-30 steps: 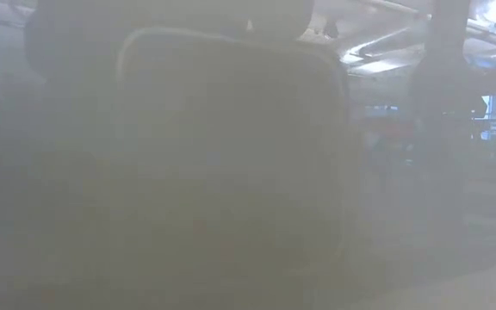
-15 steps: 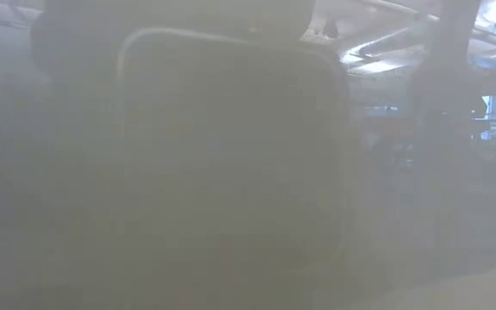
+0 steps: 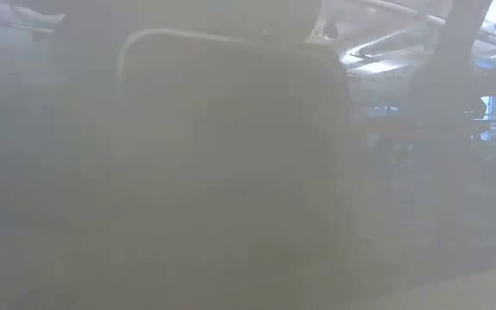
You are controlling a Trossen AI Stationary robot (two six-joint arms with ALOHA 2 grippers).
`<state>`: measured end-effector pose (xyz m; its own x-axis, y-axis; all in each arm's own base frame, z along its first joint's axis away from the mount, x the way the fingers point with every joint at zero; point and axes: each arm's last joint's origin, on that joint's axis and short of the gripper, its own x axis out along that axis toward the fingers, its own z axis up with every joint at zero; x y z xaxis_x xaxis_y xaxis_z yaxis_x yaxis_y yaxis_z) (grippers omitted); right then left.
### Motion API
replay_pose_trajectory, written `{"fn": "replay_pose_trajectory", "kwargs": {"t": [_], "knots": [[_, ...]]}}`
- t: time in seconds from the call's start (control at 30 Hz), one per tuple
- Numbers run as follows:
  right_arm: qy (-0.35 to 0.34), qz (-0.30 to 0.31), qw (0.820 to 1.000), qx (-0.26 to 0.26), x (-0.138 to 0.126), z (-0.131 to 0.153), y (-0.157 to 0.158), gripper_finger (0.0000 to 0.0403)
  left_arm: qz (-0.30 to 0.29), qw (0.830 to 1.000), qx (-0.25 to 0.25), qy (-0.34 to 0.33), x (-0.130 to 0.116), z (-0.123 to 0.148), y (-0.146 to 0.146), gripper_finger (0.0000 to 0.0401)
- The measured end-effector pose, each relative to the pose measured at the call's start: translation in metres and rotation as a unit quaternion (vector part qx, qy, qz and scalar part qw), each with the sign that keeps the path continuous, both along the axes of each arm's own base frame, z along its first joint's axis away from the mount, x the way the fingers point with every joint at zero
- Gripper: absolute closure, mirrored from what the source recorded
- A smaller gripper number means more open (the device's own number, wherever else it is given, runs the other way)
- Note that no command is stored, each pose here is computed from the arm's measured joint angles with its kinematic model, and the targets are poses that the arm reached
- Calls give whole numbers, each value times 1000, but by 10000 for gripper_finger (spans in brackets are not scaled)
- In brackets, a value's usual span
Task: Pick & Place USB Port
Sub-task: Put the blue video cable into the gray bin
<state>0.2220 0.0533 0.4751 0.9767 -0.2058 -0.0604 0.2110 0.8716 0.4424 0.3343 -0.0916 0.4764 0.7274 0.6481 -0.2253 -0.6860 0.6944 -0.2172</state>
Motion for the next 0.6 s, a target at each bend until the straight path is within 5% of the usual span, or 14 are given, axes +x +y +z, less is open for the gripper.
{"fn": "replay_pose_trajectory", "kwargs": {"t": [0.1, 0.3, 0.6], "knots": [[-21, 0, 999, -35, 19, -1, 6, 278, -17, 998, 38, -49, 5, 18, -9, 363], [-120, 64, 989, -49, 49, -4, 19, 277, 43, 991, 116, -50, 8, 35, -5, 363], [-240, 79, 966, -60, 33, -3, 12, 277, 84, 985, 133, -76, -48, 80, 12, 363]]}}
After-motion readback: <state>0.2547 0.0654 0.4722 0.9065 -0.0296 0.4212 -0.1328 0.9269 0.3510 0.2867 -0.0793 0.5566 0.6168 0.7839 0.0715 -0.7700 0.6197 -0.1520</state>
